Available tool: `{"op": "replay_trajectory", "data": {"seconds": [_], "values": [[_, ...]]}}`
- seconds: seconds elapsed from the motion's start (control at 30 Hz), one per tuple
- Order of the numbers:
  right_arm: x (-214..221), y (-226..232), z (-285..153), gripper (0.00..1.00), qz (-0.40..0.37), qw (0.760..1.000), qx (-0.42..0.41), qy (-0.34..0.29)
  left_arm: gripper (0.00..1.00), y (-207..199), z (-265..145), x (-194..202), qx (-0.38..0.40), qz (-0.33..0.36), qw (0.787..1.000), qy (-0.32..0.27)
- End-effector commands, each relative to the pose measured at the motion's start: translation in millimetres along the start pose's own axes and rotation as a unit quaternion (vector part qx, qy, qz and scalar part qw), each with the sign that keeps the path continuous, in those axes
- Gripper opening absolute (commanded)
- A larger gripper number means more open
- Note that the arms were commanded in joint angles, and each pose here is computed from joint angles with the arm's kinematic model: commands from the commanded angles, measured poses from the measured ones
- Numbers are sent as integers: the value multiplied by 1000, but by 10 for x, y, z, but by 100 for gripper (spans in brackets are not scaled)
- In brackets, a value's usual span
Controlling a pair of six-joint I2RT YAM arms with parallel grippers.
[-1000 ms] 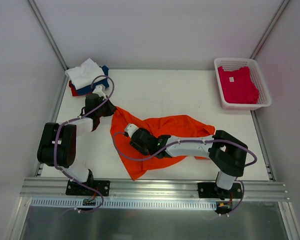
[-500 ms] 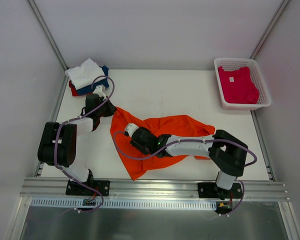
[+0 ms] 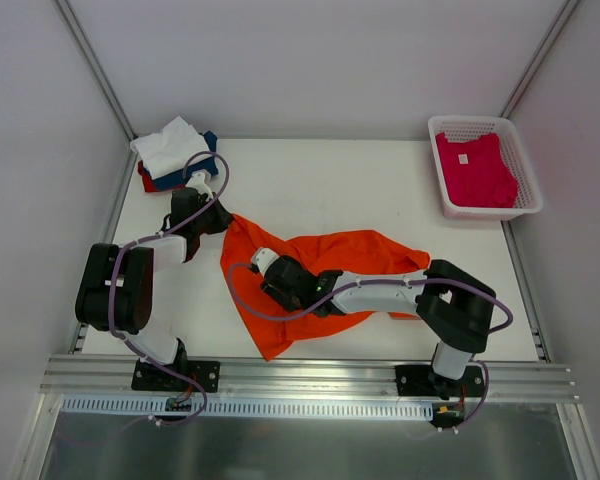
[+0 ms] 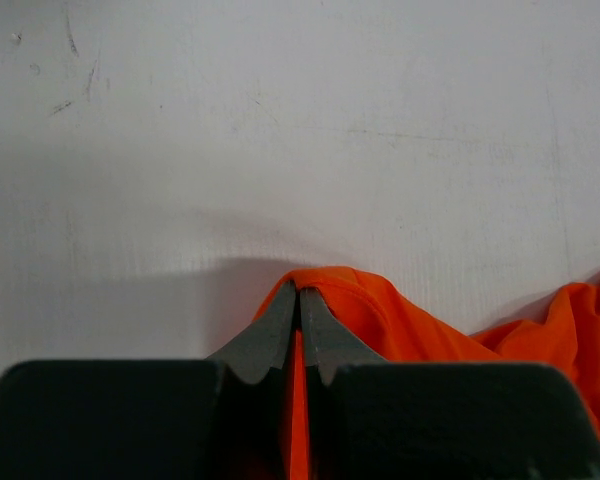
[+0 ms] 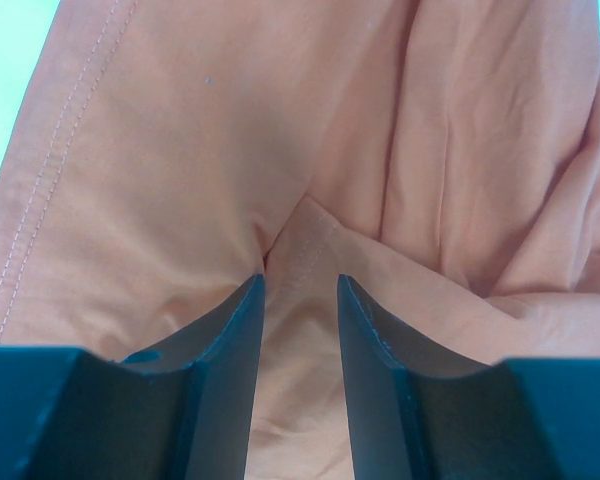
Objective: Fold and stack the t-shirts
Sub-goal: Flatten the tshirt out
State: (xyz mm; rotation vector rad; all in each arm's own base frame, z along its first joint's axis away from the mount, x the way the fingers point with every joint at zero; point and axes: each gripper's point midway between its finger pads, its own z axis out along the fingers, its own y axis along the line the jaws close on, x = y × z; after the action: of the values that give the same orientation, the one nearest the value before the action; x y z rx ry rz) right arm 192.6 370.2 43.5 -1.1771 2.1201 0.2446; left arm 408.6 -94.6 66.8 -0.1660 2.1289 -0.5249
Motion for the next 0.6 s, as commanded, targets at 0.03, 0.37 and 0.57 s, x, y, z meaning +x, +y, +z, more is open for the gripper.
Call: {"op": "replay_trajectory", "data": {"seconds": [0.03,0.37,0.57], "values": [[-34,53,28,38,13,1000,-9,-10,0,-76,8,-207,18,1,1000,-24],[58,105,52,24,18,1000,-14,-5,0,-72,6,-196,18,1,1000,-24],[88,103,58,25,20,1000,-13,-1,0,-78,7,-206,19,2,1000,-24]]}}
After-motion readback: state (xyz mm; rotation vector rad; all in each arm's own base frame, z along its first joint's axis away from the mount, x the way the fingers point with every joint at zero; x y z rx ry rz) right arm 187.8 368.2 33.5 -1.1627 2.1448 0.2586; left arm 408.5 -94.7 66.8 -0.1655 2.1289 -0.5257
